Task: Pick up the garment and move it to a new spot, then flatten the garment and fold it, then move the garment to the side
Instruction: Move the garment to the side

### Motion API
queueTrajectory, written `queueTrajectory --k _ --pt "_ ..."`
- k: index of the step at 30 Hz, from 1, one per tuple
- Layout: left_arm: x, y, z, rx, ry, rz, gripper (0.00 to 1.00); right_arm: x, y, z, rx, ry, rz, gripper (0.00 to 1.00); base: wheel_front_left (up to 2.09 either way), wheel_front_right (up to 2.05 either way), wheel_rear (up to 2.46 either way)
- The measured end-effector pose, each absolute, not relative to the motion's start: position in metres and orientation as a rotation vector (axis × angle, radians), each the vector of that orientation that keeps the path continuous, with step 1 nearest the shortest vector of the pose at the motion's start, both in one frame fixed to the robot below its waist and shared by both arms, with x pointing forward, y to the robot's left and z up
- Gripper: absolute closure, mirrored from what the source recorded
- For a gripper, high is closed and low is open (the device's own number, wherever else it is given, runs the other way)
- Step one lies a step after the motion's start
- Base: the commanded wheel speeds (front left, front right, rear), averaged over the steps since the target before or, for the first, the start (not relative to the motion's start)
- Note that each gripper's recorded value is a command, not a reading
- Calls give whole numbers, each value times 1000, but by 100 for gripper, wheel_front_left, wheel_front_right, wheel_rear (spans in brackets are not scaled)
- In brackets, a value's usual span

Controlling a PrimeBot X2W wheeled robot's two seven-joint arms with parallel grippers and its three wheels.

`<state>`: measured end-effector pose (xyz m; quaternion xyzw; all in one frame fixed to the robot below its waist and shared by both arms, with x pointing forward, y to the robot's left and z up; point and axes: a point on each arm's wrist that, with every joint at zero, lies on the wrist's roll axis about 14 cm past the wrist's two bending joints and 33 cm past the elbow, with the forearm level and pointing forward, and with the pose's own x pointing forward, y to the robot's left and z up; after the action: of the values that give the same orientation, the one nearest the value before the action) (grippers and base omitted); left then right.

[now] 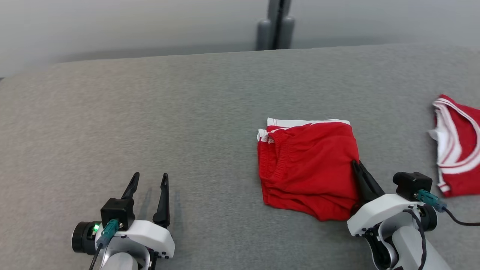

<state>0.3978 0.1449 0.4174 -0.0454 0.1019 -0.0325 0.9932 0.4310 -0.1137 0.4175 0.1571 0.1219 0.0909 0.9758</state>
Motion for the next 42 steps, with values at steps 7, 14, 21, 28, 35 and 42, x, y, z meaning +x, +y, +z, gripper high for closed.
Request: queueTrajectory --k 7,14,21,28,35,42 --pt "426 58 421 -96 188 -317 0 397 -188 415 325 233 -24 100 0 0 0" --pt "429 -3 413 -94 202 -493 0 370 -232 418 322 214 -155 100 0 0 0" --pt "431 -27 403 -103 225 -562 0 373 -244 423 245 211 -161 100 0 0 0" --pt "431 -11 398 -101 238 -522 0 404 -251 441 53 185 -93 100 0 0 0" --pt "432 15 390 -97 256 -452 0 437 -294 468 -139 150 -97 100 0 0 0" --pt "434 35 386 -87 263 -401 0 449 -350 473 -232 191 -197 100 0 0 0"
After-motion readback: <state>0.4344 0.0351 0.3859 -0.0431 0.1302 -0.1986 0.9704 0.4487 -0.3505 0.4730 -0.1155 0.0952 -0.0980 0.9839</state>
